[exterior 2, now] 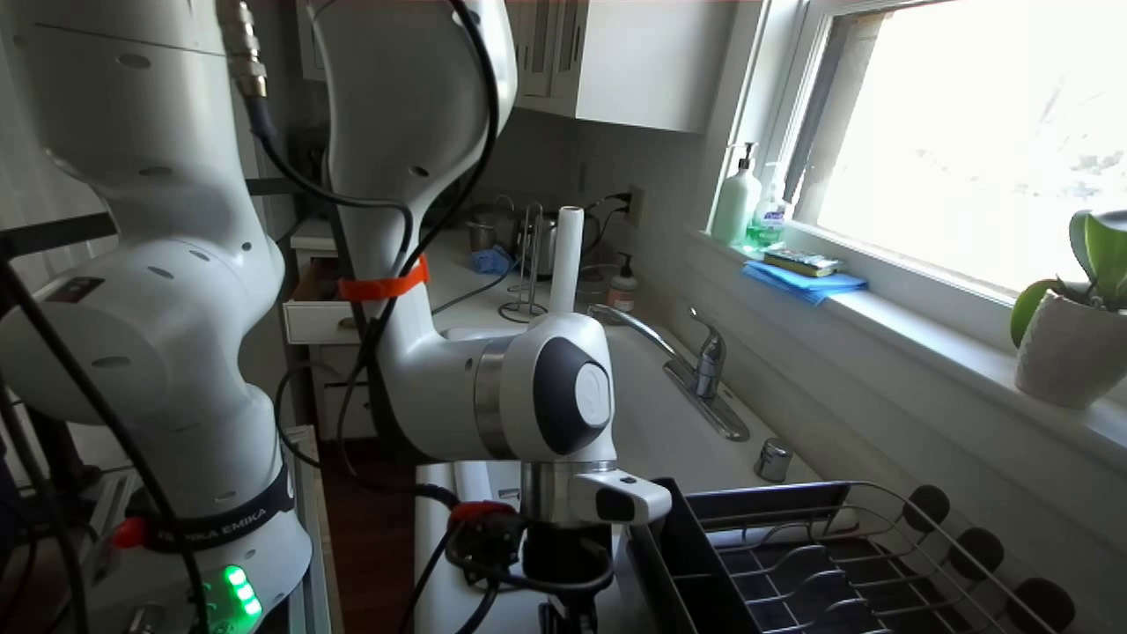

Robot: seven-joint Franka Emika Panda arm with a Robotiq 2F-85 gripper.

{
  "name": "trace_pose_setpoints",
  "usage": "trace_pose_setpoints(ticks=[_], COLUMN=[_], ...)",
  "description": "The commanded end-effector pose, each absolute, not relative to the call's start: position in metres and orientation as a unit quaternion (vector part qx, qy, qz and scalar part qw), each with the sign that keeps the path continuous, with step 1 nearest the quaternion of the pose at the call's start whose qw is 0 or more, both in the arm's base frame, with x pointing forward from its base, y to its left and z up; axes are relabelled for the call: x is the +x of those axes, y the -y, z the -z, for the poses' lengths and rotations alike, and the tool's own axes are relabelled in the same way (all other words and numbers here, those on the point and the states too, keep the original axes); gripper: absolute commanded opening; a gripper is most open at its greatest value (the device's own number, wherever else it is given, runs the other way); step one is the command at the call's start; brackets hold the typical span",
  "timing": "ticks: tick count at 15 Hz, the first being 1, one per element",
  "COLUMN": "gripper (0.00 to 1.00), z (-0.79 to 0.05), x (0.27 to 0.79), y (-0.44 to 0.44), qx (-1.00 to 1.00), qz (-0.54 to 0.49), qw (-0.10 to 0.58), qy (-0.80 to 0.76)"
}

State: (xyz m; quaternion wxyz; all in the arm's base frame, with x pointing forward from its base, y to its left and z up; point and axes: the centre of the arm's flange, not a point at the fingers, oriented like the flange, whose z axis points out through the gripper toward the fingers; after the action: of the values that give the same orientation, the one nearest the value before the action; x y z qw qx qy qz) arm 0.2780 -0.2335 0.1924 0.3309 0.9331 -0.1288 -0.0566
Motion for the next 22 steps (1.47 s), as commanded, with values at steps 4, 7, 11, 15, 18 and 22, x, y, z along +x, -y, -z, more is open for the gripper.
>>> trace_pose_setpoints(ticks=[4,7,11,15,18,22], gripper=[0.44,0.15,0.03,0.01,0.01,0.01], z=[-0.188,-0.186,-0.186,-0.188,-0.199,-0.220], x=[0.275,0.276,0.276,0.277,0.275,0.276], y=[0.234,0.234,0.235,0.239,0.243,0.248], qx=[0.936,0.937,0.937,0.936,0.933,0.927], qz=[0.063,0.068,0.069,0.074,0.075,0.072], qw=[0.324,0.323,0.323,0.326,0.335,0.354], qy=[0.122,0.117,0.113,0.110,0.111,0.103])
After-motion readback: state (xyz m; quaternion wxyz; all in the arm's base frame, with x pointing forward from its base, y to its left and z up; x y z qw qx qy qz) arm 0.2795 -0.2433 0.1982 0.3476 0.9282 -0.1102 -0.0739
